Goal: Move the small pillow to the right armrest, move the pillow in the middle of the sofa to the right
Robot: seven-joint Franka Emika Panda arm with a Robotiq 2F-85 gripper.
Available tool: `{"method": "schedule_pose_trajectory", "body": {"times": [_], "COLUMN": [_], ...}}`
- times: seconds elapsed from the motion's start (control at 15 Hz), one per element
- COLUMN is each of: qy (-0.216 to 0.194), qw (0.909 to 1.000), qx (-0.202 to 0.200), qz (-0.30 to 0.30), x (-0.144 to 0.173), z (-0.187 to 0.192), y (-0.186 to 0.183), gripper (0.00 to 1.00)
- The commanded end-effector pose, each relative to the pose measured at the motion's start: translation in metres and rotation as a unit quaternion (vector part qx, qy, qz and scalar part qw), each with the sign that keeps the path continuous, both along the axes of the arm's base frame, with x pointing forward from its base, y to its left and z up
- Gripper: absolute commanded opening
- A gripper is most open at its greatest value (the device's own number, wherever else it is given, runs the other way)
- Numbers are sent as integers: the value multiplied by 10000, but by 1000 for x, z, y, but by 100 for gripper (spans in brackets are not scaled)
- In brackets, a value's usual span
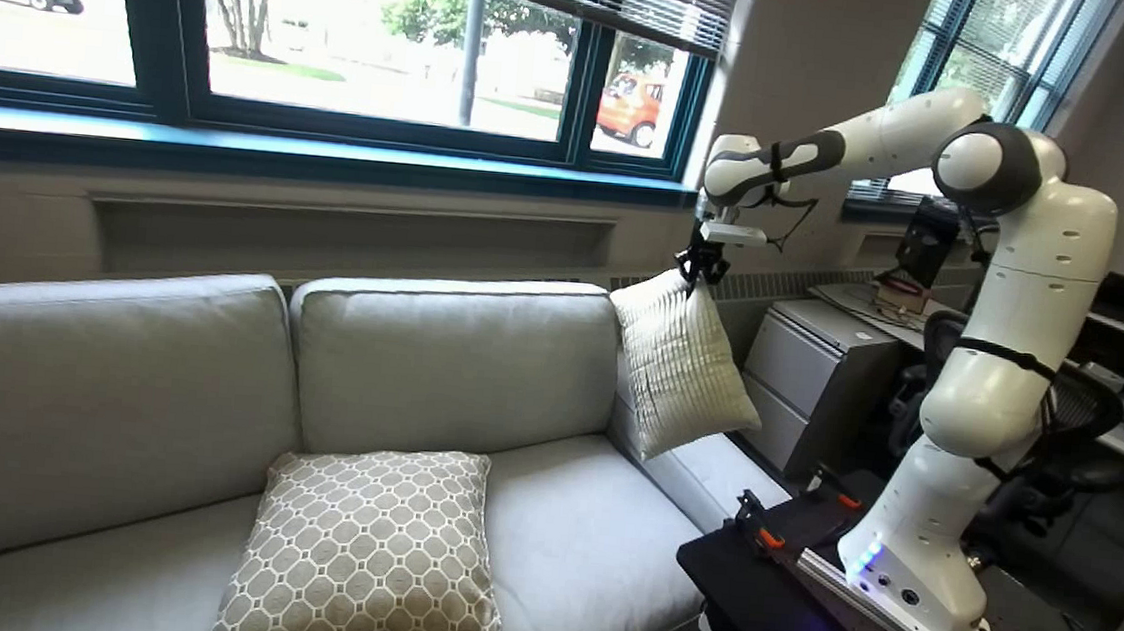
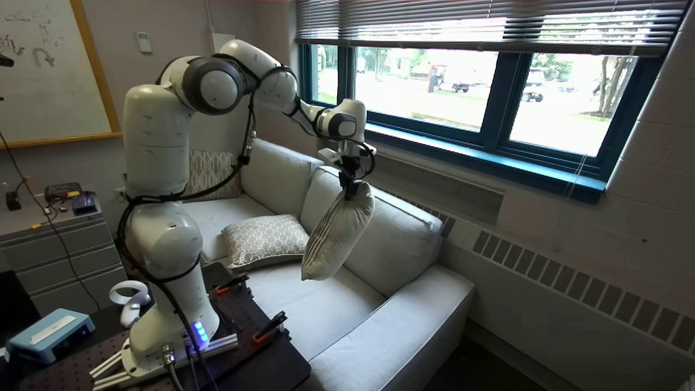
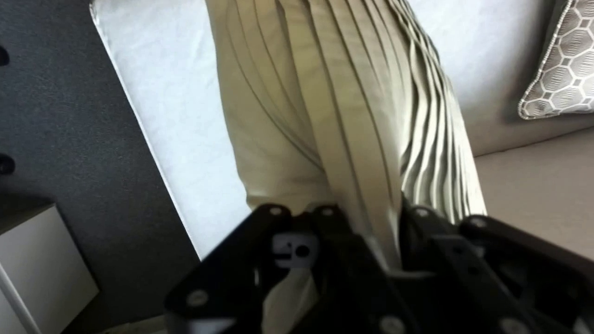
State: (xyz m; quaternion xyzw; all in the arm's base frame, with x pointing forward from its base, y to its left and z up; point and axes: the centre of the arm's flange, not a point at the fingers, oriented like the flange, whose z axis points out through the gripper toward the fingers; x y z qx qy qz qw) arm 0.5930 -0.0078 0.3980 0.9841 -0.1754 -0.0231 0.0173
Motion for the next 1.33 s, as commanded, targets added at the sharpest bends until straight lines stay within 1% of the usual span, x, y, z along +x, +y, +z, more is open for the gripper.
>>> {"method": "schedule_pose_trajectory", "body": {"times": [0.0,0.13,0.33,0.73,0.93,1.27], "qy": [396,616,971,1736,1914,2066], "qw": [9992,9980,9949,9824,9779,9728], "qx": [-83,-149,-275,-571,-596,-628], "qz": [58,43,29,383,592,833], "x": [67,84,98,111,122,145], "z": [-33,-60,-92,-151,-185,-243], "y": [1,-7,-26,-54,-60,-68], "gripper": [8,8,8,8,8,9]}}
